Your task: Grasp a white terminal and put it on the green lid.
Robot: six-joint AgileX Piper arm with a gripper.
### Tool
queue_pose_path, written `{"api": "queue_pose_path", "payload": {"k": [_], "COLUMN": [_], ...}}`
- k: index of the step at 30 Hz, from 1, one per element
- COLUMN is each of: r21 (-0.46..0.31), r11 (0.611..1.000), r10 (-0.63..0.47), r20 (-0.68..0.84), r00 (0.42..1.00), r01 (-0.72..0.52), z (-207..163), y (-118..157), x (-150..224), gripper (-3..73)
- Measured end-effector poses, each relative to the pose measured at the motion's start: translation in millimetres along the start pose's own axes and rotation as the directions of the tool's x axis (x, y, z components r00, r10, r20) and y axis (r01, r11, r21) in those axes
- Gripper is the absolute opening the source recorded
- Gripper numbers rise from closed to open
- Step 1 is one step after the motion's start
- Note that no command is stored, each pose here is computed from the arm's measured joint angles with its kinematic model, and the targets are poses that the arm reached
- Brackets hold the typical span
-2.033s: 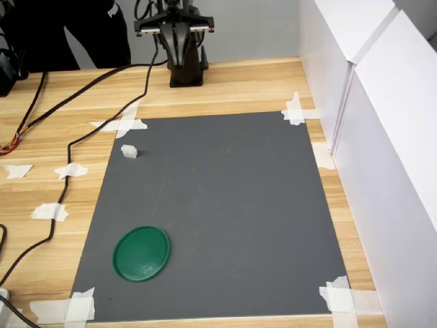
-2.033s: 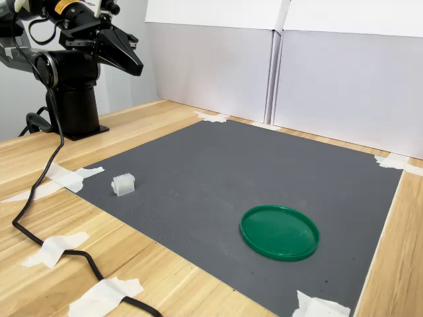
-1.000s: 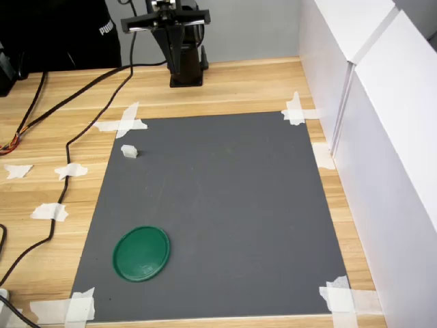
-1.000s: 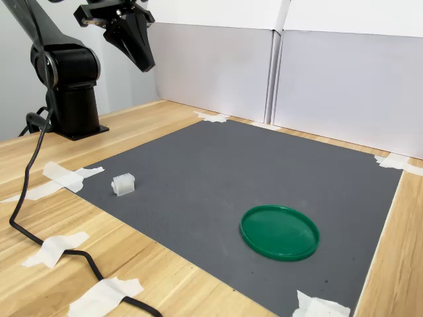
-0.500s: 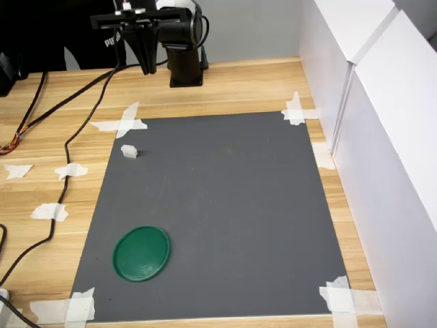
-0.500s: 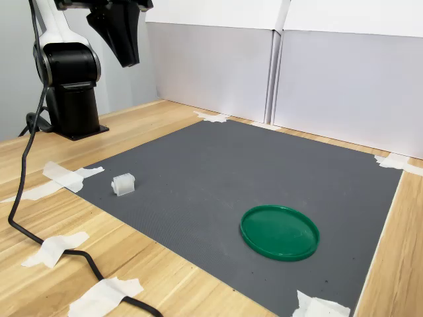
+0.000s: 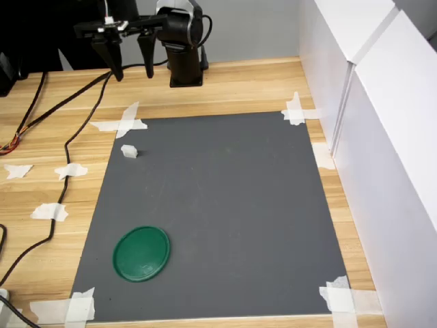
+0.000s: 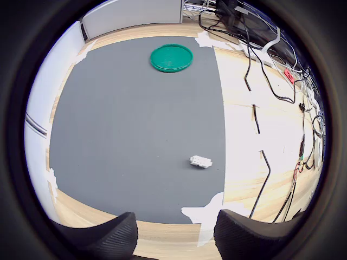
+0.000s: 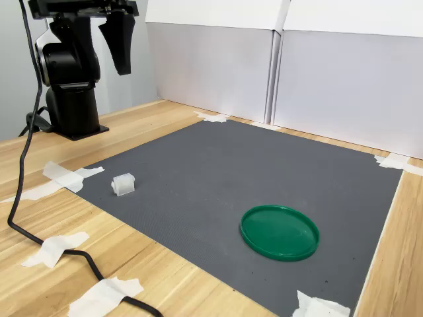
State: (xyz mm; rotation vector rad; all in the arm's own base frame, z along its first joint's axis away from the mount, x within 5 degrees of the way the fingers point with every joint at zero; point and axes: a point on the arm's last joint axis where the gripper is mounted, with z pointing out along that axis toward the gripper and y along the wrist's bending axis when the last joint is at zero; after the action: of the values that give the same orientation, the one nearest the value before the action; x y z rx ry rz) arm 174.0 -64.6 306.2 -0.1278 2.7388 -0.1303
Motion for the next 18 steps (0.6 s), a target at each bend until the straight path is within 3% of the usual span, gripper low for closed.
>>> {"api": "queue_pose_path", "payload": {"k": [7, 18], "r21": [-0.002, 0.000], "r11": [1.000, 1.000], "r10": [-0.015, -0.013], "r20": [-0.069, -0.150], "r00": [0.998, 0.989], "r01": [0.015, 0.013], "z": [-3, 27], "y": [-17, -31], "x": [-25, -39], "gripper": [61.3, 61.3]}}
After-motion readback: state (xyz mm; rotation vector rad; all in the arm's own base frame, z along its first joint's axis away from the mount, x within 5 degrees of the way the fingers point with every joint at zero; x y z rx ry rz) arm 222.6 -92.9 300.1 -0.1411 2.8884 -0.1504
